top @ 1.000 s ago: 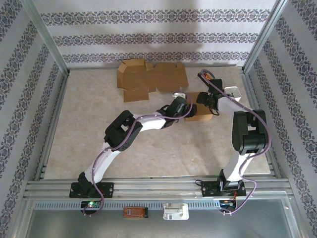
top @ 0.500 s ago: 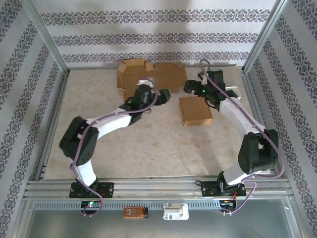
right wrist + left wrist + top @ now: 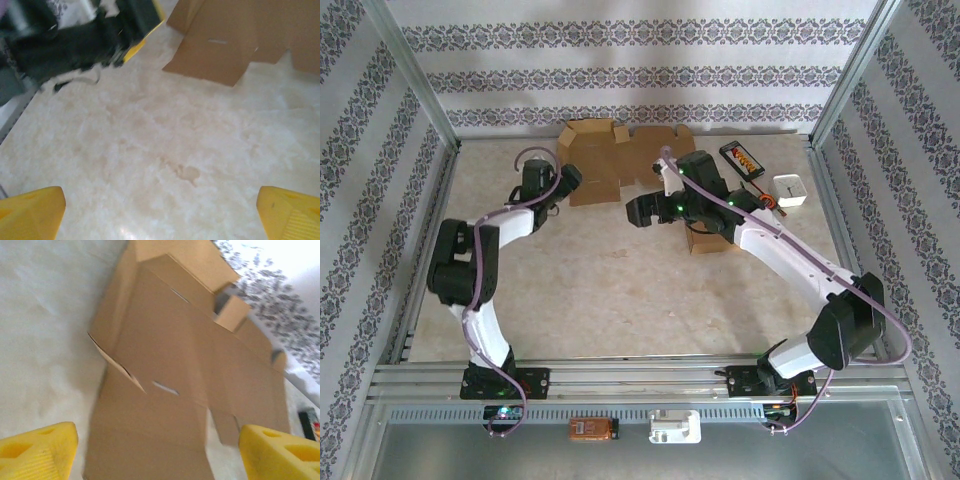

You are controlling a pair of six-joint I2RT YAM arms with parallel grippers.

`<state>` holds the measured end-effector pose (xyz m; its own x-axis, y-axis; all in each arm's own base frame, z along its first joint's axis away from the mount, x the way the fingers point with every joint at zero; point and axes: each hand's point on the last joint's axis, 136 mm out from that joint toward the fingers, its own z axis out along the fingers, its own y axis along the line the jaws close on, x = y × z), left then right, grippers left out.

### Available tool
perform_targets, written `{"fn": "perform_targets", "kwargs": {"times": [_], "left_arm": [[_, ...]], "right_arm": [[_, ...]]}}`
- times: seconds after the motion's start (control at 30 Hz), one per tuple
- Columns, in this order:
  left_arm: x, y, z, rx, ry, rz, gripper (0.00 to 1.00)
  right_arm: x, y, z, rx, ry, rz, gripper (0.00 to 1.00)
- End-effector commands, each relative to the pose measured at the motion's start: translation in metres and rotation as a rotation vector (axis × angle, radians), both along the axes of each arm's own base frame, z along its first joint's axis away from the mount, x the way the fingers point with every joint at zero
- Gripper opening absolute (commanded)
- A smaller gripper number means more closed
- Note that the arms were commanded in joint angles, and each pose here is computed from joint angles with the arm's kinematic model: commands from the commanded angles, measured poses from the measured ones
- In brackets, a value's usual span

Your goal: Fold the paper box

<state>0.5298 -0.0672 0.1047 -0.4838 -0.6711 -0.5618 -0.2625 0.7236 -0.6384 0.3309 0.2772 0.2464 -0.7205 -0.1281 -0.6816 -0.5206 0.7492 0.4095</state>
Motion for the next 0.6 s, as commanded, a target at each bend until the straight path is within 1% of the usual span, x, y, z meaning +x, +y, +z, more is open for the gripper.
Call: {"fn": "perform_targets", "kwargs": {"times": [0.0, 0.07, 0.13, 0.2, 0.3, 0.43, 0.5, 0.57], "left_arm": [[0.026, 0.003, -0.005, -0.084, -0.018, -0.042, 0.86], [0.044, 0.001, -0.005, -0.117, -0.046, -0.066, 0.86], [0.055, 0.000, -0.010, -0.138, -0.032, -0.074, 0.86], [0.062, -0.001, -0.017, -0.148, -0.002, -0.088, 0.81], [0.064, -0.003, -0.024, -0.151, 0.038, -0.098, 0.70], [0.060, -0.003, -0.025, -0.144, 0.066, -0.106, 0.50], [0.056, -0.002, -0.023, -0.121, 0.078, -0.113, 0.41], [0.052, 0.001, -0.021, -0.081, 0.089, -0.114, 0.29]], "right_arm": [[-0.016, -0.006, 0.022, 0.005, -0.026, 0.024, 0.98], [-0.020, -0.011, 0.023, -0.005, -0.033, 0.013, 0.98], [-0.022, -0.016, 0.022, -0.017, -0.037, 0.004, 0.98], [-0.024, -0.021, 0.020, -0.033, -0.043, -0.011, 0.98], [-0.026, -0.027, 0.018, -0.048, -0.047, -0.028, 0.98], [-0.029, -0.031, 0.019, -0.046, -0.053, -0.042, 0.98], [-0.029, -0.032, 0.020, -0.042, -0.056, -0.043, 0.98], [-0.030, -0.032, 0.022, -0.038, -0.059, -0.045, 0.98]]}}
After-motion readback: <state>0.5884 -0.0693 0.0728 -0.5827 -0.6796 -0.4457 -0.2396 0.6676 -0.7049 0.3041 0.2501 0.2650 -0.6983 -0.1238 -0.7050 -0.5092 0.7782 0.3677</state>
